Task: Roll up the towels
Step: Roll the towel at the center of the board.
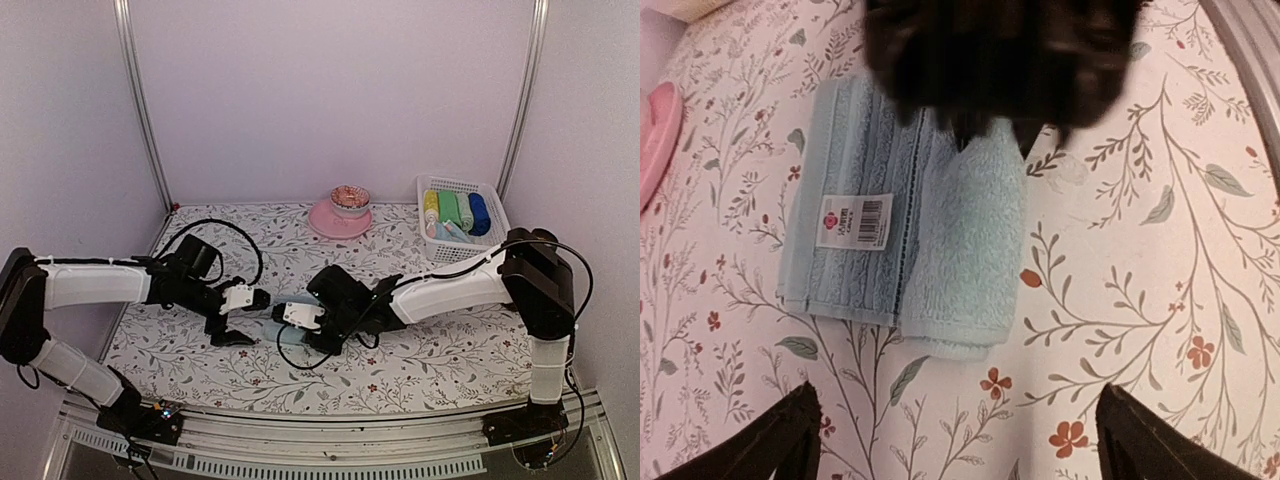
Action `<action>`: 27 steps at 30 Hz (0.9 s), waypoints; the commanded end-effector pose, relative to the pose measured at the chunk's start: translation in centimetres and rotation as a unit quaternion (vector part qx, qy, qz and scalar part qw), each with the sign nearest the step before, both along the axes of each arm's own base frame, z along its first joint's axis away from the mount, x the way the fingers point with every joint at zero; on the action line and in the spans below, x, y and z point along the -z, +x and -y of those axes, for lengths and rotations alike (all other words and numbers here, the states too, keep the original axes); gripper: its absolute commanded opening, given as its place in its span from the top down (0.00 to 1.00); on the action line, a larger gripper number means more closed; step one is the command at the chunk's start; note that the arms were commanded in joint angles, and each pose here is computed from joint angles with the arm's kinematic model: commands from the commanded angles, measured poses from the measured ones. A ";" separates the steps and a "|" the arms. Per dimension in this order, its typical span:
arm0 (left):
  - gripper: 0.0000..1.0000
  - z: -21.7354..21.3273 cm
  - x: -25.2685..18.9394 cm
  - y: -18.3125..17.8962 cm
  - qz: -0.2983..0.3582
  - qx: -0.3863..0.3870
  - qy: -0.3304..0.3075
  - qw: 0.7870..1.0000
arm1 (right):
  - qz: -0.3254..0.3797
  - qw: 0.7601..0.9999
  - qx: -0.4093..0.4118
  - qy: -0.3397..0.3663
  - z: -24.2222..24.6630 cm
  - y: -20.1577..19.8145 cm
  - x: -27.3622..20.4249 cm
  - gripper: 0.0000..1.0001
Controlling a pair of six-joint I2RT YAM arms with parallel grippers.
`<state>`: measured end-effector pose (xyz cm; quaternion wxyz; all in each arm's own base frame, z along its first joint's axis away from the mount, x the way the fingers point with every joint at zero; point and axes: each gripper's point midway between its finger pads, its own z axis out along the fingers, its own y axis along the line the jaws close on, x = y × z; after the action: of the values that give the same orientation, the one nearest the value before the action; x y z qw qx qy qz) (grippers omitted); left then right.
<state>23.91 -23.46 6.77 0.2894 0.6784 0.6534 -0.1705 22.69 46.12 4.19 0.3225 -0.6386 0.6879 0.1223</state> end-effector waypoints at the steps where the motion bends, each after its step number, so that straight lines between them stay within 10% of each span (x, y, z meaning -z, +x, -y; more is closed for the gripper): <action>1: 0.06 -0.1 -3.0 1.6 0.138 -0.020 -0.068 0.988 | -0.136 0.990 -0.002 -0.030 0.7 -2.3 2.4 0.76; 13: 0.21 0.3 -1.0 -3.2 0.266 0.043 -0.043 0.962 | -0.373 0.927 0.020 -0.024 -1.3 -3.7 3.0 0.74; 27: 0.38 3.3 1.7 -2.1 0.304 0.052 0.005 0.951 | -0.459 0.887 0.041 -0.003 -1.9 -4.4 3.0 0.75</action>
<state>20.13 -25.40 3.91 0.4328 0.7441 0.5088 -0.0005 20.52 49.44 4.16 0.0526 -0.5117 0.7623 0.3928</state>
